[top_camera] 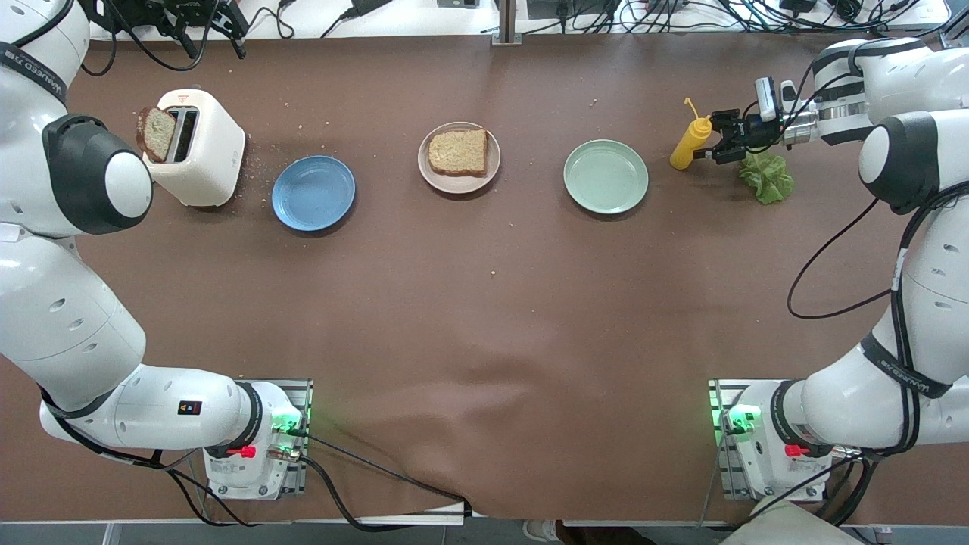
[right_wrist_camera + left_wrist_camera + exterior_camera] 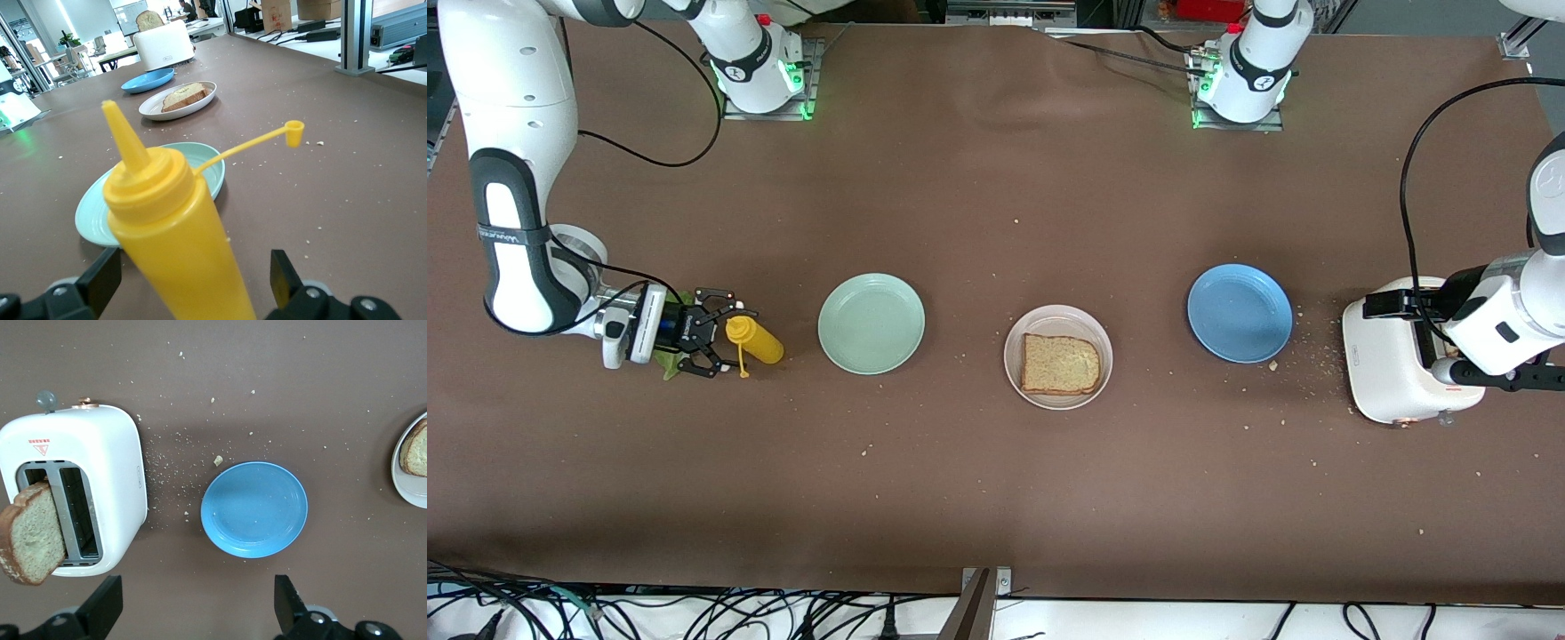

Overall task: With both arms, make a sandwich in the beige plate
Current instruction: 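Reach the right gripper to the yellow mustard bottle and grasp it, then lift the mustard bottle and carry it over the beige plate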

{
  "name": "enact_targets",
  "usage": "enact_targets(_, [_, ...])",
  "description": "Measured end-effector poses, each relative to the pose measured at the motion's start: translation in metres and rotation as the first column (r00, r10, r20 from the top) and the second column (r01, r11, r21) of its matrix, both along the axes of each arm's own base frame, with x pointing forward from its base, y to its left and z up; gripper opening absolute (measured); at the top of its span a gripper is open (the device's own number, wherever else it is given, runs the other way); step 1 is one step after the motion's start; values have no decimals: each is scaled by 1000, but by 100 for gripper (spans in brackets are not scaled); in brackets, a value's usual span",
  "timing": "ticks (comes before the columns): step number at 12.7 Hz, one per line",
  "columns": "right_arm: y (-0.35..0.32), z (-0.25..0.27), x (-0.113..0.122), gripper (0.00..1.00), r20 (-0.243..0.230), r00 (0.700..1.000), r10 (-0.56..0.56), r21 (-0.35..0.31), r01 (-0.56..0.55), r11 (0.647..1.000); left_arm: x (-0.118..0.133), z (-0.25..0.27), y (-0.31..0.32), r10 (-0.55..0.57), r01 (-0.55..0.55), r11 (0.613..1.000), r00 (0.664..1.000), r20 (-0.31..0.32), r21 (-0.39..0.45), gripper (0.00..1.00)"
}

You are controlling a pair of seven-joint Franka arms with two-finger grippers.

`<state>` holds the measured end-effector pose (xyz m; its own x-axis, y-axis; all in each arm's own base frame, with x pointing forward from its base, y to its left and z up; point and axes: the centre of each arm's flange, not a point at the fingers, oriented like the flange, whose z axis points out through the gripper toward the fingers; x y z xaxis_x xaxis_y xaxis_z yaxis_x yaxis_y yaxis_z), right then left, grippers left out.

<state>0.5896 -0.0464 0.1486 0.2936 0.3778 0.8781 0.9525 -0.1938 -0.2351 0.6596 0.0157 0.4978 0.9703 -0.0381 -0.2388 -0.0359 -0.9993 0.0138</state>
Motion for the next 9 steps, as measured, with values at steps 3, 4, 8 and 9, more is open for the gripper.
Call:
enact_targets(3, [6,-2,2,63,43,999,8,-3,-8,1000,0,0,0,0,0,1000,1000,0,0,100])
enact_targets(4, [5,-1,5,48,69,998,14,-14,-13,1000,0,0,0,0,0,1000,1000,0,0,100])
enact_targets(8, [14,11,26,30,134,991,21,-94,-9,996,0,0,0,0,0,1000,1000,0,0,100])
enact_targets(9, [22,17,34,27,147,989,21,-127,-2,992,0,0,0,0,0,1000,1000,0,0,100])
